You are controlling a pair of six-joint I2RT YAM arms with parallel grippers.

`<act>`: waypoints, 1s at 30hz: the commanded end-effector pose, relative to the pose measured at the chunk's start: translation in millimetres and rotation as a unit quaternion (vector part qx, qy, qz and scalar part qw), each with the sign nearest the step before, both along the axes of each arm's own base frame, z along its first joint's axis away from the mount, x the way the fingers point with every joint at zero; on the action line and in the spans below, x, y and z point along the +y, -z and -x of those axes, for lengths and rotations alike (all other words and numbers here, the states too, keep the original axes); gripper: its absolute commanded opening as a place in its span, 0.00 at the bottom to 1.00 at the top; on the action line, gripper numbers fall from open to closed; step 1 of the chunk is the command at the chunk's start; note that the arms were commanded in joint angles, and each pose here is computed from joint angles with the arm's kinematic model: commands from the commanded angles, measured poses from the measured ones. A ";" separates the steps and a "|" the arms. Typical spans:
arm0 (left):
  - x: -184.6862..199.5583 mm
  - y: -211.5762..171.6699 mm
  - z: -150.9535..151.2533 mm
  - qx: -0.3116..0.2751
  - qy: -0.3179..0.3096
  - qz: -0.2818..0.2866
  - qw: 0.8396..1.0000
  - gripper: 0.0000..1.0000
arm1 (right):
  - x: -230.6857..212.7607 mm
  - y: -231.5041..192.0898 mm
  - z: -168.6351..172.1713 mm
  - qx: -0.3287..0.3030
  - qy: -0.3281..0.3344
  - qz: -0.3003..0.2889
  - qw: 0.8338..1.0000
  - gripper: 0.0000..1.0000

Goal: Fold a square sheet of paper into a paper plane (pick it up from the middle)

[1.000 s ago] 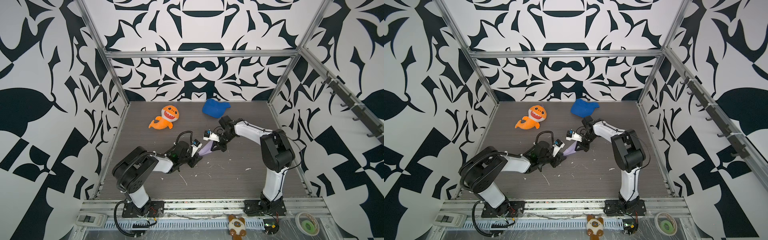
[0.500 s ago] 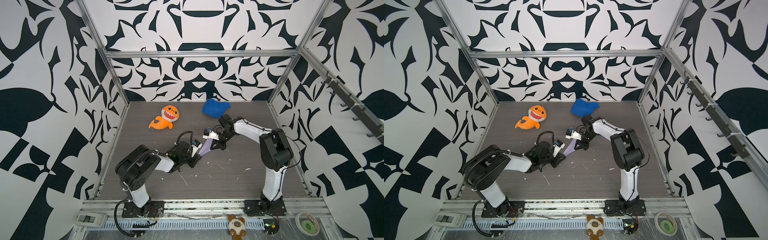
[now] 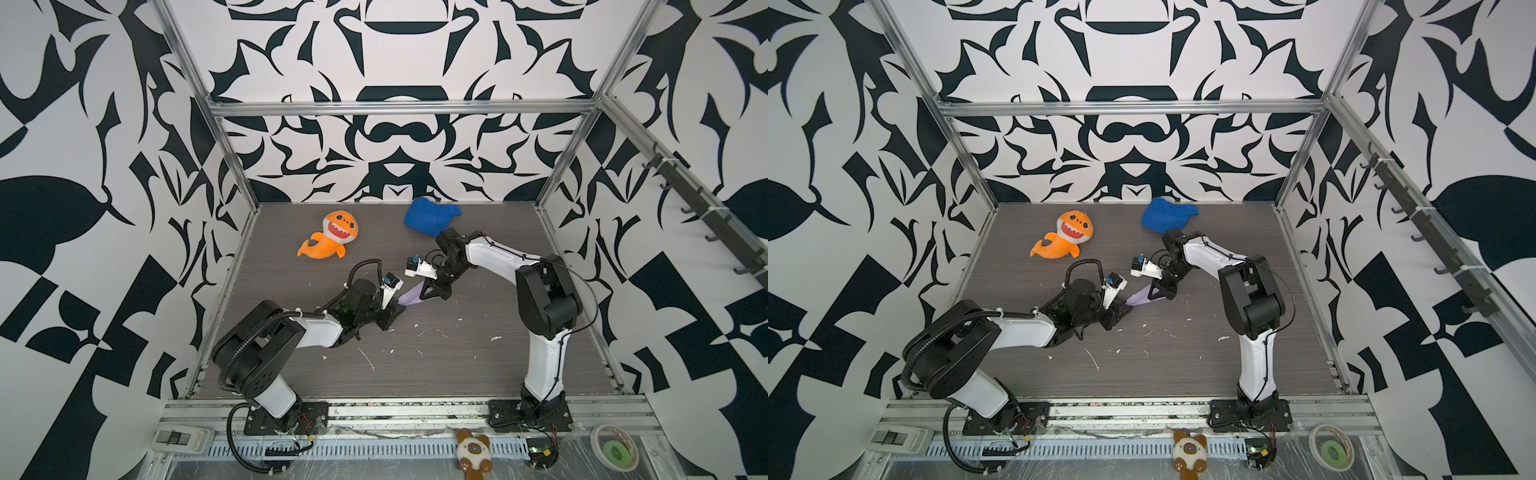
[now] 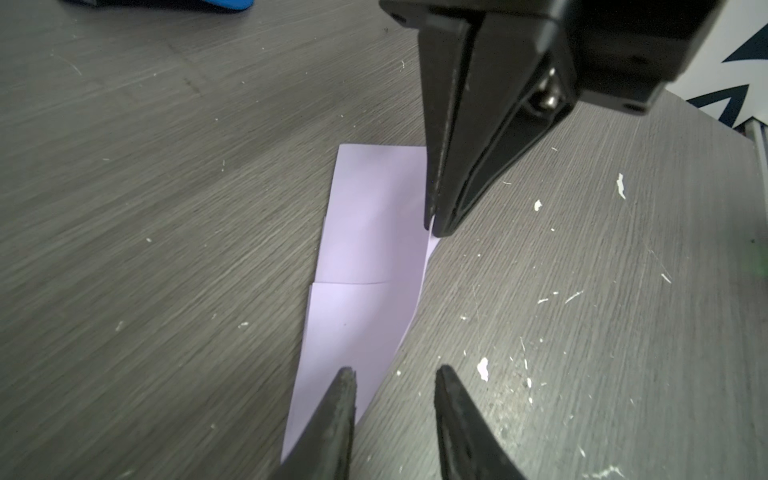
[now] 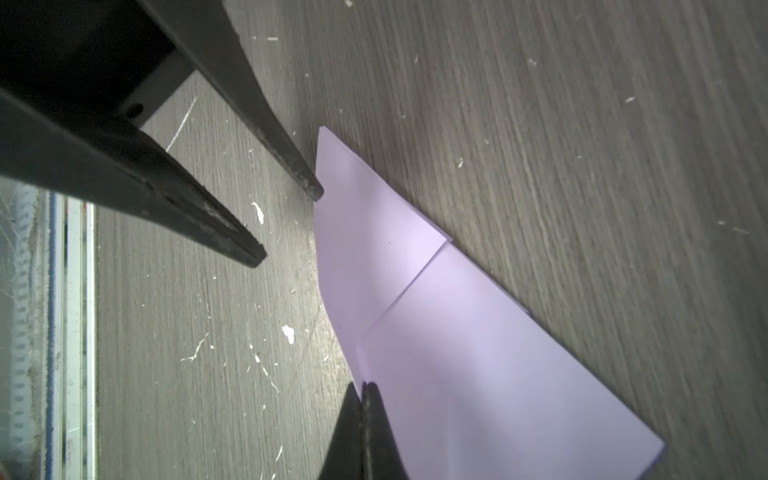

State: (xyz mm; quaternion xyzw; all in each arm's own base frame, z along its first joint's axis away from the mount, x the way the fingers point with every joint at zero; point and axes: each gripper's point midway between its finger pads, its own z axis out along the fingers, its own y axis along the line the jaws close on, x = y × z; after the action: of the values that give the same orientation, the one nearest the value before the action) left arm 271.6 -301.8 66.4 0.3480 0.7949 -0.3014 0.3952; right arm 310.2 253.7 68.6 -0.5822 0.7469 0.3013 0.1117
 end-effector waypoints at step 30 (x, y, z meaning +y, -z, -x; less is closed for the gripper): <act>-4.6 37.5 -9.4 -0.045 0.068 -0.095 0.992 0.34 | -0.9 -9.8 5.8 -0.003 -0.026 0.002 1.000 0.00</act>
State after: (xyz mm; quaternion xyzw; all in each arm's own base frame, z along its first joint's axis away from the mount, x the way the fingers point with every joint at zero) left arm 281.3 -303.7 32.4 0.4306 0.7819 -0.2354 0.3844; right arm 308.7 252.5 69.6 -0.5881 0.7435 0.3017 0.1018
